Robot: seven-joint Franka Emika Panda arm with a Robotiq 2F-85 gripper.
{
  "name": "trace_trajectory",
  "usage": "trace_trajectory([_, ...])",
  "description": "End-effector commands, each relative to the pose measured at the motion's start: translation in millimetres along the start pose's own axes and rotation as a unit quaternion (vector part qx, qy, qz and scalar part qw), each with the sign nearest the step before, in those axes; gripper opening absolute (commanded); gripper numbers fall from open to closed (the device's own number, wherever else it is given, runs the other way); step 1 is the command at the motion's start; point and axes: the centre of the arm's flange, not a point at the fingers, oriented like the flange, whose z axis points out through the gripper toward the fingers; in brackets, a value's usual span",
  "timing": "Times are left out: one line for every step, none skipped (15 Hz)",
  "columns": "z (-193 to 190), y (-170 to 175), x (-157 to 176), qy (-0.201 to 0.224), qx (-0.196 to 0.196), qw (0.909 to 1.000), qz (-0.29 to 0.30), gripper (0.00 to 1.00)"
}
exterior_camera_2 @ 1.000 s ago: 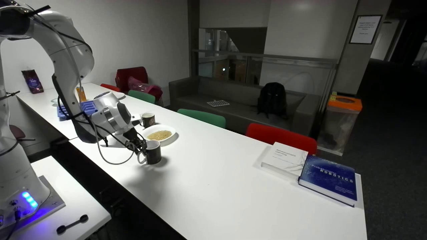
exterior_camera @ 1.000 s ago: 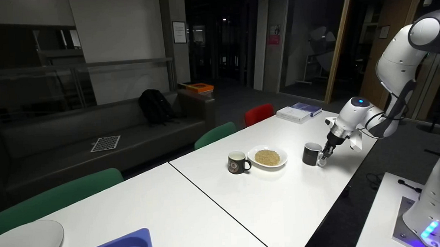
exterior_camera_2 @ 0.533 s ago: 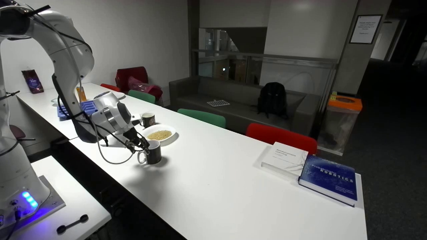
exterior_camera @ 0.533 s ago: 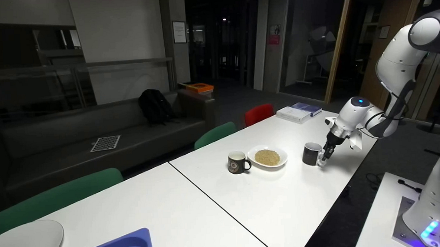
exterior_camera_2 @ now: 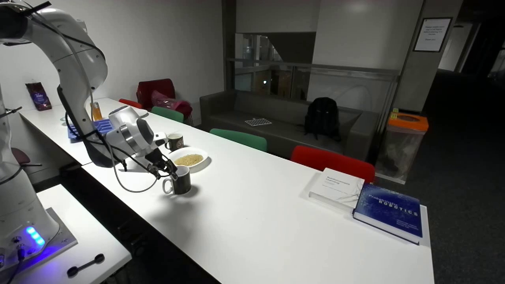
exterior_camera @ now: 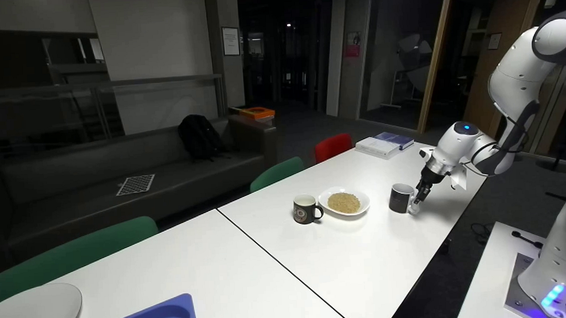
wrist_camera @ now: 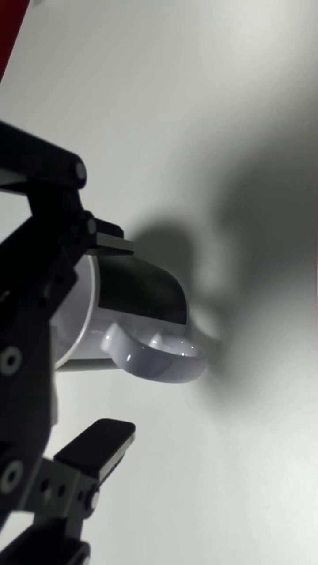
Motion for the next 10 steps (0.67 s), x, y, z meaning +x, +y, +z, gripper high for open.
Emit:
trace_trajectory([-51.6, 12.5, 18.2, 0.014, -0.002, 0.9998, 0.011, 1.0])
trace_trajectory([-5.4, 1.9, 1.9, 0.006, -0.003, 1.0, 0.002, 1.0])
trace_trajectory([-7.8, 2.8, 2.9, 0.009, -0.005, 0.9999, 0.003, 1.0])
trace_trajectory([-9.8, 3.4, 3.6, 0.011, -0.006, 0.9999, 0.004, 1.0])
trace_trajectory([-11.2, 3.3, 3.7, 0.013, -0.007, 0.9999, 0.004, 1.0])
trace_trajectory([-11.8, 2.9, 3.6, 0.013, -0.006, 0.9999, 0.004, 1.0])
trace_trajectory([-12.0, 2.7, 3.4, 0.013, -0.006, 0.9999, 0.005, 1.0])
trace_trajectory([-11.9, 2.5, 3.2, 0.013, -0.006, 0.9999, 0.005, 1.0])
trace_trajectory([-11.9, 2.4, 3.1, 0.013, -0.006, 0.9999, 0.005, 1.0])
trace_trajectory([-11.9, 2.3, 3.0, 0.013, -0.006, 0.9999, 0.005, 1.0])
